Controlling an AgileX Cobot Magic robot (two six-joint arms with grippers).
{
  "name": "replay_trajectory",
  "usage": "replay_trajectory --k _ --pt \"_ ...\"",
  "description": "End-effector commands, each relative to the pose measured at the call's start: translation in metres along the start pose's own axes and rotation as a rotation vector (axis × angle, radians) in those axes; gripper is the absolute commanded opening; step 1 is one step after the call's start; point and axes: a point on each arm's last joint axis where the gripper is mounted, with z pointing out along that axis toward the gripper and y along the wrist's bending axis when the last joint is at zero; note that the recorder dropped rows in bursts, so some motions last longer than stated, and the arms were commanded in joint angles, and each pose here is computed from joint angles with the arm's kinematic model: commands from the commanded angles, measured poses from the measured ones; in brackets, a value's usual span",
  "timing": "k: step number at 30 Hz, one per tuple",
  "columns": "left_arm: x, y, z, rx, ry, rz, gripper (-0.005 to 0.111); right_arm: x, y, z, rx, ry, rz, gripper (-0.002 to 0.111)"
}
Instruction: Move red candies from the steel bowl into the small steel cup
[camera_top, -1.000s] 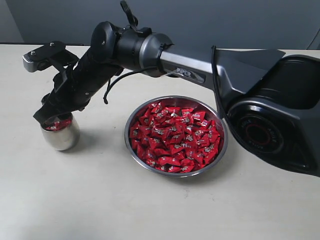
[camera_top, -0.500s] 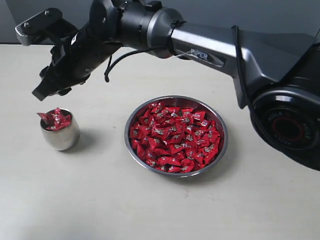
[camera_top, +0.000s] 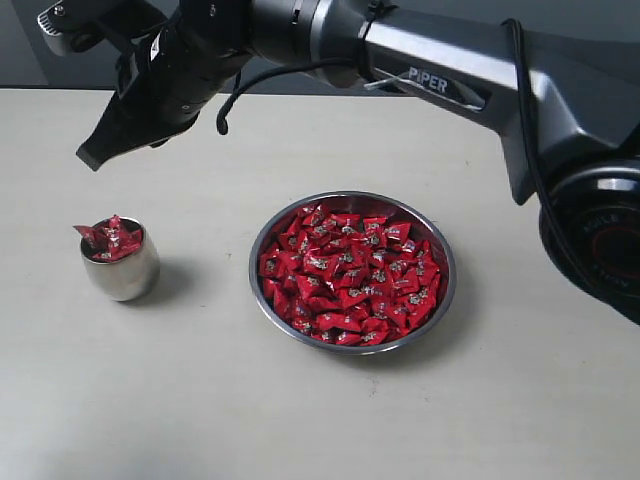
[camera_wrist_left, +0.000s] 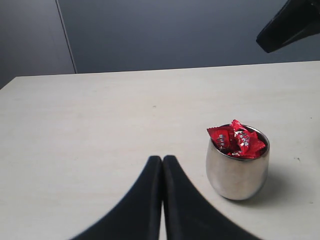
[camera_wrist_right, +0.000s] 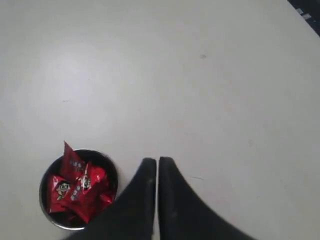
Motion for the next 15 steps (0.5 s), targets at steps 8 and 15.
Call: replay_trajectory --k 8,15 --pt "0.001 0.000 0.000 0.000 -0.002 -0.005 0.000 -0.013 -0.011 -0.024 0.058 -0.072 0.091 -0.001" --pt "0.001 0.000 0.000 0.000 -0.002 -0.005 0.000 0.004 -0.038 -0.045 0.110 -0.088 0.172 -0.001"
